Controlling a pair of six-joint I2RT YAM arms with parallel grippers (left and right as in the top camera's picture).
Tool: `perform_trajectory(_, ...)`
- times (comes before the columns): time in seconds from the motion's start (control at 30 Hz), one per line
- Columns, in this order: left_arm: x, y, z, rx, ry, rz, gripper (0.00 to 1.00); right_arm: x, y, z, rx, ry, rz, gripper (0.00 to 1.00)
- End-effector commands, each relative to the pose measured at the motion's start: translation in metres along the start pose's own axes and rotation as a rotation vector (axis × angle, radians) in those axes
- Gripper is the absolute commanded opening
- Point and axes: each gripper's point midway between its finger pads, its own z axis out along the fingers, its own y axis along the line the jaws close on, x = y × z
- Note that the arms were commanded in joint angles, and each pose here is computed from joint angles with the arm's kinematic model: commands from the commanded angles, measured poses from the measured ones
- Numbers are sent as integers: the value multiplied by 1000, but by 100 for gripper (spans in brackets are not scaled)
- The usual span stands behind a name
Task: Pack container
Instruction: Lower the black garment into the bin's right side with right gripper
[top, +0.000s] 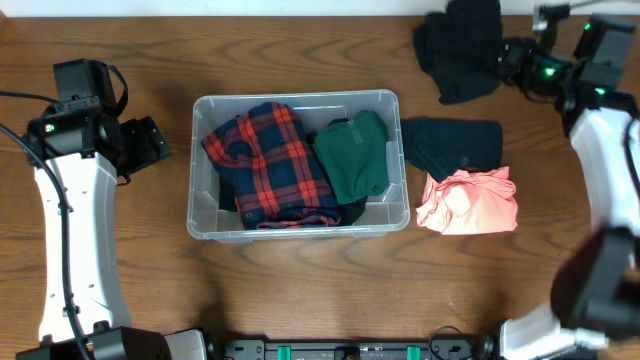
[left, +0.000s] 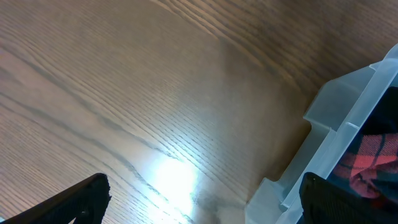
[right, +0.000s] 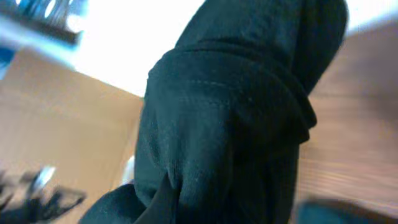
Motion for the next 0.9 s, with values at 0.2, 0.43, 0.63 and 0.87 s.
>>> perform_trajectory(0.2, 0, 3, 1, -14, 3, -4, 98, 101, 125, 10, -50, 235, -90, 1)
perform_trajectory(0.43, 0, 3, 1, -14, 3, -4, 98, 180, 96, 46, 276, 351, -43, 1)
perform_trajectory(0.63, 0, 3, 1, -14, 2, -4, 98, 213, 54, 78, 471, 293, -78, 1)
perform_trajectory(0.87, 0, 3, 1, -14, 2, -4, 98, 213, 75, 121, 235, 254, -239, 1)
